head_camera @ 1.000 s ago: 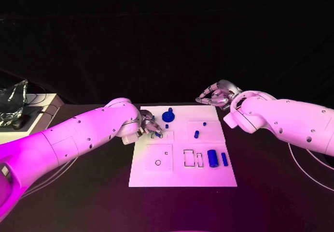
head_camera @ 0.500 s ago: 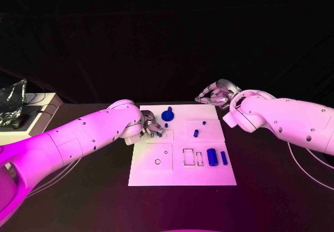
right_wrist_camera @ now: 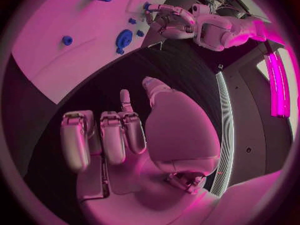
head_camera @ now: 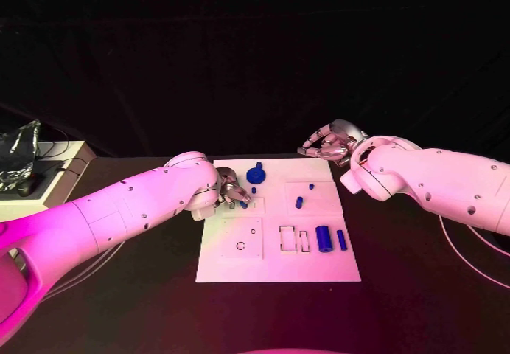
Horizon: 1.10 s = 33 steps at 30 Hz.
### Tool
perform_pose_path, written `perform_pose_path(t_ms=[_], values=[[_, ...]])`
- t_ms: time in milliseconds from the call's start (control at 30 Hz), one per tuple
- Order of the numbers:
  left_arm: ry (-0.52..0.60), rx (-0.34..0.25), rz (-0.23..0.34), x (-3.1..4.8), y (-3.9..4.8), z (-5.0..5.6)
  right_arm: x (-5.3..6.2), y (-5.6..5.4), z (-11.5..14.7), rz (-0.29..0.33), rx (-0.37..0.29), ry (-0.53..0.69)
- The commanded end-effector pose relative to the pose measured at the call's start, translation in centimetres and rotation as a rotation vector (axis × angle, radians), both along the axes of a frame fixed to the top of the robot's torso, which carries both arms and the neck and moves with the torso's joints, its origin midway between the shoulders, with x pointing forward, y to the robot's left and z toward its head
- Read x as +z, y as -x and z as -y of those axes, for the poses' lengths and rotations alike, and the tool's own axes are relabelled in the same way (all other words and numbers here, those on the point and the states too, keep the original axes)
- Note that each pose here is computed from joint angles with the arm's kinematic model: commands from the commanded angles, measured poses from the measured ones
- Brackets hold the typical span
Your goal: Assemble the parts on the task board
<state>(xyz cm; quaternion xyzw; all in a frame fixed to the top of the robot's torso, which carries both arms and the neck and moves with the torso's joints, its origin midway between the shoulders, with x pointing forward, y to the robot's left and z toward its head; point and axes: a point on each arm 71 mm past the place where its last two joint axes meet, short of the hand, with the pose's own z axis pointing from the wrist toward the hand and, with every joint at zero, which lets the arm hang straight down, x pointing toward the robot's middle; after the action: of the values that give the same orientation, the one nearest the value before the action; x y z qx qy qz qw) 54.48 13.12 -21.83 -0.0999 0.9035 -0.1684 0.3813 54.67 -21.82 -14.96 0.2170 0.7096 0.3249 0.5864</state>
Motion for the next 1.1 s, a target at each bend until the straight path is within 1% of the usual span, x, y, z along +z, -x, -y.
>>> perform_pose_path(t_ms=[33,400,833,1100], values=[[-0.048,-0.033,-0.008,-0.46,0.26,0.07,-0.06,0.07,-0.13,-0.004,0.017,0.01],[-0.08,-0.048,-0.008,-0.53,0.37,-0.04,-0.06,0.09,-0.11,-0.005,0.018,0.01],[-0.084,-0.045,-0.008,-0.59,0.41,-0.11,-0.08,0.08,-0.17,-0.008,0.02,0.011],[-0.084,-0.054,-0.022,-0.67,0.5,0.07,-0.1,0.1,-0.21,-0.011,0.02,0.012]])
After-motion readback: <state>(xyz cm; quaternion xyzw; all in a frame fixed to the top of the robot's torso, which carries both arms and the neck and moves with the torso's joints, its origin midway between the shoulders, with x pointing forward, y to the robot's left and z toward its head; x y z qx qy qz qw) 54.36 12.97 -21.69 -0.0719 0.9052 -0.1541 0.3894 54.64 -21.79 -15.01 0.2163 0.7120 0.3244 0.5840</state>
